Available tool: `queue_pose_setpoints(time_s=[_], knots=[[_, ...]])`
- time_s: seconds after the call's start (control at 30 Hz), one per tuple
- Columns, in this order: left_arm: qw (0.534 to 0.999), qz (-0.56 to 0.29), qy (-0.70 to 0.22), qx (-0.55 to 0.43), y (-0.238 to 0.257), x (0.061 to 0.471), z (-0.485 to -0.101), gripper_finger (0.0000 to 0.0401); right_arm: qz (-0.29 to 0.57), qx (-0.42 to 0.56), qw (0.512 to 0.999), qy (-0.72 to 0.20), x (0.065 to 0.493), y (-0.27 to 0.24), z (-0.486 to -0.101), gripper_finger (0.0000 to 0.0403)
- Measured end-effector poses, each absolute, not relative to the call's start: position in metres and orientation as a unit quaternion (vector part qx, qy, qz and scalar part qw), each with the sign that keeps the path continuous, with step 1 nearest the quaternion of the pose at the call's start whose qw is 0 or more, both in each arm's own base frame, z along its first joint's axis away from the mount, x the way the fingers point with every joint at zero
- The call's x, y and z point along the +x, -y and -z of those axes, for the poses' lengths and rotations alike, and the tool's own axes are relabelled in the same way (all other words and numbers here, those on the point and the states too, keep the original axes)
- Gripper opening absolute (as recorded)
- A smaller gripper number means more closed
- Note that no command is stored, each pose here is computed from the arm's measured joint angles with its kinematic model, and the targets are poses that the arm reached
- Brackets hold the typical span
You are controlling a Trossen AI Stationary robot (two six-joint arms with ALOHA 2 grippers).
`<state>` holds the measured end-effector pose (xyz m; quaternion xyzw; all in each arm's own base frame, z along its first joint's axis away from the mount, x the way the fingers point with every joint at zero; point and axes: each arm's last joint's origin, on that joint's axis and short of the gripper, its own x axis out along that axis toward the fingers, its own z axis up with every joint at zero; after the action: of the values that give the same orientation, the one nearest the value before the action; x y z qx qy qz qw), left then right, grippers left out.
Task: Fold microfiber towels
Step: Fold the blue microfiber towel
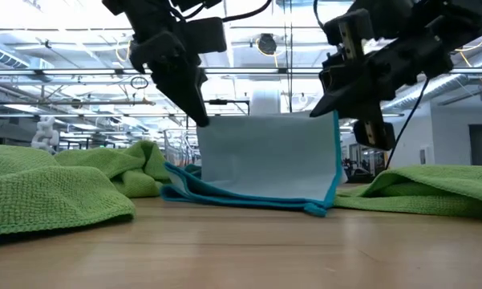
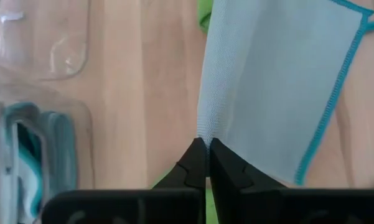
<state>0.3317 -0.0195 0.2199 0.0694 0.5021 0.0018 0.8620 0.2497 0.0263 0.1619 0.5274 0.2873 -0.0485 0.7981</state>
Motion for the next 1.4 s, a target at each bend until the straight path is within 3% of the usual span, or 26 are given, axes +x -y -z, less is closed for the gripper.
queue_pose_setpoints(time_s=[0.5, 0.8, 1.4], knots=[[0.864, 0.005, -0.498, 0.072, 0.043, 0.329, -0.218, 0.0006, 0.028, 0.531, 0.788, -0.311, 0.275, -0.064, -0.159, 0.0008], [0.856, 0.011, -0.512, 0.077, 0.047, 0.314, -0.183, 0.0009, 0.041, 0.522, 0.791, -0.317, 0.275, -0.071, -0.152, 0.0008], [0.863, 0.032, -0.499, 0.077, 0.052, 0.316, -0.184, 0.0013, 0.015, 0.532, 0.78, -0.328, 0.281, -0.091, -0.131, 0.0015]])
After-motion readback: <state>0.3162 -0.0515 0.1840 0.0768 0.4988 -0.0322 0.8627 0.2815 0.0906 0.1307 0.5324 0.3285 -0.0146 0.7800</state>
